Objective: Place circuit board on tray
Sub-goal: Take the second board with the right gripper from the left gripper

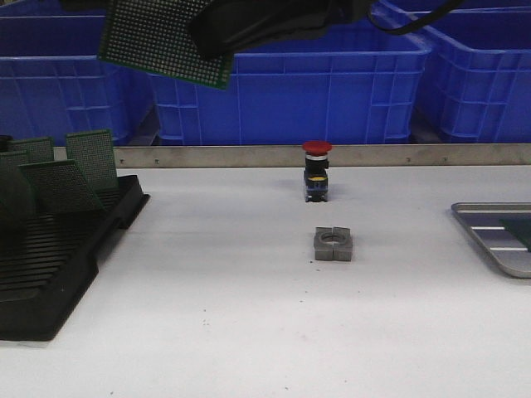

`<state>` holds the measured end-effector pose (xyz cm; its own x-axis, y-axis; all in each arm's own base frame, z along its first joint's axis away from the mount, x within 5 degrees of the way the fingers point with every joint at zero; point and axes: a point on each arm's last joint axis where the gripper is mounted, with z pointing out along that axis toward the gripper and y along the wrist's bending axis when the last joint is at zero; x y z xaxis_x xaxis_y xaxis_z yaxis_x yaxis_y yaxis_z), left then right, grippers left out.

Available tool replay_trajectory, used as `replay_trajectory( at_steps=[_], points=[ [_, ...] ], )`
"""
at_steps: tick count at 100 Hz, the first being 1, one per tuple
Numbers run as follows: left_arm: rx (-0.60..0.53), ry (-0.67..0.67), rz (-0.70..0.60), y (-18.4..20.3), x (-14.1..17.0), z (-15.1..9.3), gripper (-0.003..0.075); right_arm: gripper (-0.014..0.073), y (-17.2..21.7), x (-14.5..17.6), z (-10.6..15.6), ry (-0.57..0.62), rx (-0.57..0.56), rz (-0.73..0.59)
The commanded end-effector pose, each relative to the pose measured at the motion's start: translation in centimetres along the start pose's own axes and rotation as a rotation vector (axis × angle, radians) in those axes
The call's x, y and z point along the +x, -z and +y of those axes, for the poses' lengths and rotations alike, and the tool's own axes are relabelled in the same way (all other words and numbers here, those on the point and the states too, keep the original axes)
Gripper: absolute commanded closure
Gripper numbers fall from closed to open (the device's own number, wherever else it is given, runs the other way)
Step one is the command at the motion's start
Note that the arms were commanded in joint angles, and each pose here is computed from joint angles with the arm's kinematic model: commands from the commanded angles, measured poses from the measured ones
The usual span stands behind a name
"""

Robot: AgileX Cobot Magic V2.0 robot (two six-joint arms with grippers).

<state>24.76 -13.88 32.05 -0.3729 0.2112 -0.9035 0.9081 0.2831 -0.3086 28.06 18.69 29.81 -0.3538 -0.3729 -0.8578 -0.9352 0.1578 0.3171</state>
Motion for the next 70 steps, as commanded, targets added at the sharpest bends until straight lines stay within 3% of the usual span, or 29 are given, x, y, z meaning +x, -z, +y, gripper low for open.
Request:
replay_trajectory(
  at_steps=[1,7,18,36,70],
  points=[
    [0.048,-0.021,-0.1,0.7,-2.0,-1.4,0.0178,0.0662,1.1,-2.0,1.0,0.019,-0.006,-0.089],
    [0.048,-0.021,-0.1,0.7,-2.0,-1.4,0.014,0.0662,1.1,-1.8,1.2,0.008,-0.028,-0.063],
    [0.046,-0.021,-0.101,0.7,-2.0,-1.4,0.0142,0.0662,1.6,-0.5,0.8,-0.073,-0.011,0.052],
    [0.039,-0.021,-0.101,0.7,-2.0,-1.3,0.0142,0.0662,3.5,2.3,-1.7,-0.248,0.18,0.191],
    [0.039,-0.021,-0.101,0.7,-2.0,-1.3,0.0142,0.0662,10.3,7.7,-7.5,-0.649,0.659,0.02]
  ],
)
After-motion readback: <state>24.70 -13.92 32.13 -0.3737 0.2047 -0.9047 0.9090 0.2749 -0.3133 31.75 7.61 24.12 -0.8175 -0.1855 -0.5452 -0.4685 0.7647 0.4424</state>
